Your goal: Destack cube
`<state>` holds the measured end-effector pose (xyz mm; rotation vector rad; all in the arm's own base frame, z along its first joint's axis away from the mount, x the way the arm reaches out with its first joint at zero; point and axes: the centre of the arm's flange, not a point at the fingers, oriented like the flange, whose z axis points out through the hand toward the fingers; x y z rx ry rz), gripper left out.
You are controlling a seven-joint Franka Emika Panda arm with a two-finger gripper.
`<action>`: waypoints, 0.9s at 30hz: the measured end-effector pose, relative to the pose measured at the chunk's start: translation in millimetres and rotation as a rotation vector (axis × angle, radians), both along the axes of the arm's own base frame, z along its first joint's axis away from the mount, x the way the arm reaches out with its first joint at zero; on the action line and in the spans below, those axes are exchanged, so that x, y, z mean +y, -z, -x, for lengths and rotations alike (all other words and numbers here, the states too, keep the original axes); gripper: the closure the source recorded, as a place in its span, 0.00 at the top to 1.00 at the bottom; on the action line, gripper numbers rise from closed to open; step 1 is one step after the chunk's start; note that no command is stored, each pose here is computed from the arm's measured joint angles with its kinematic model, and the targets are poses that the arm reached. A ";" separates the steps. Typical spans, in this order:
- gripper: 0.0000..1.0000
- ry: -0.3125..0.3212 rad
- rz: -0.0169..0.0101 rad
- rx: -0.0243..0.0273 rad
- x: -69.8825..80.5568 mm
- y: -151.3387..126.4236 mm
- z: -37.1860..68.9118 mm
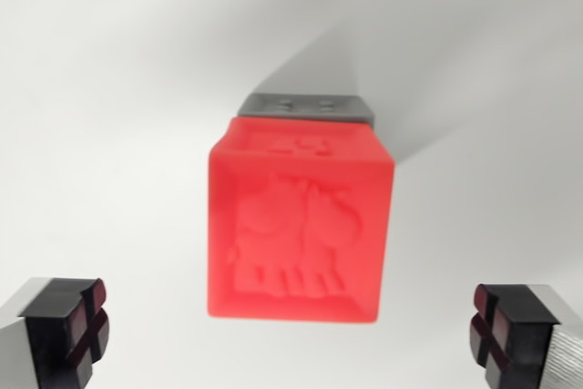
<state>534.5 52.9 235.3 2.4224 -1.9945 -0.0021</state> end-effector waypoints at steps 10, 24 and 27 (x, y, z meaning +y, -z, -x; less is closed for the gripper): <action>1.00 0.003 -0.0010 0.0030 -0.4 42.3 1.0; 0.00 0.003 -0.0020 0.0010 -0.4 66.7 1.3; 0.00 0.003 -0.0020 0.0003 -0.4 66.5 1.1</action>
